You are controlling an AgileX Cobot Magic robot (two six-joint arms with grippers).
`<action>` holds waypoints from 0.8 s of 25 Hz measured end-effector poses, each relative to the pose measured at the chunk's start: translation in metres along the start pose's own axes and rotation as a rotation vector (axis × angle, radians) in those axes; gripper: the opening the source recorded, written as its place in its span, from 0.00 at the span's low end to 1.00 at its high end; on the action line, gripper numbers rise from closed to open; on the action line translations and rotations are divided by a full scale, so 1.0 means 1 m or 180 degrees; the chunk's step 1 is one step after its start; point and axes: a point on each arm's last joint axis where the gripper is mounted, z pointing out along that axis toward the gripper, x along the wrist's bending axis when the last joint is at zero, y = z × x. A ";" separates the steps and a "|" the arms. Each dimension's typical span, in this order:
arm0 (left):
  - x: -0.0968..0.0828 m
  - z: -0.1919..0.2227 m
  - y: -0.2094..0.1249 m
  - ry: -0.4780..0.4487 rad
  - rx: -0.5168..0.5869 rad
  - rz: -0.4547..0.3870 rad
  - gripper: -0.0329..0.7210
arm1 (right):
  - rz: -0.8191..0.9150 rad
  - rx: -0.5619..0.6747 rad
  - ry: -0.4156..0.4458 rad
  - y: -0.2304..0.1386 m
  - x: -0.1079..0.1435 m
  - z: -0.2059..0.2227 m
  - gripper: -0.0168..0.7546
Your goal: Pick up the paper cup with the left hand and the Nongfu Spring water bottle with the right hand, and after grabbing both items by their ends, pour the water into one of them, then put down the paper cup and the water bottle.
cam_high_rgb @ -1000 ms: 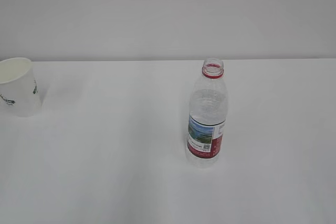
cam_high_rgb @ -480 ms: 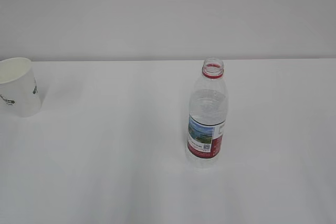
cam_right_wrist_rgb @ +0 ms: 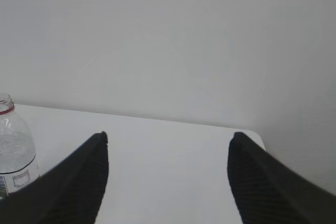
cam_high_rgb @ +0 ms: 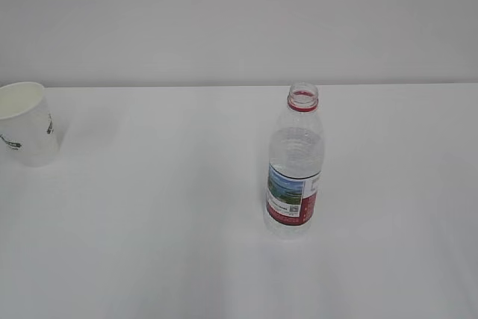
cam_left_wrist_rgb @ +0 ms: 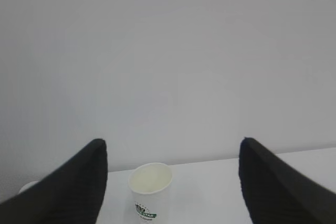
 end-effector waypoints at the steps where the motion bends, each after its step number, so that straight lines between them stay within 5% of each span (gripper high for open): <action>1: 0.000 0.000 0.000 0.0000 0.0015 0.0000 0.80 | -0.0004 -0.0015 -0.0003 0.000 0.000 0.000 0.72; 12: 0.003 0.012 -0.014 0.0092 0.0647 0.0151 0.80 | -0.0030 -0.0249 -0.0027 0.007 -0.001 0.000 0.72; 20: 0.004 0.029 -0.008 0.0113 0.0585 0.0235 0.80 | -0.0061 -0.0391 -0.0051 0.011 -0.001 -0.001 0.71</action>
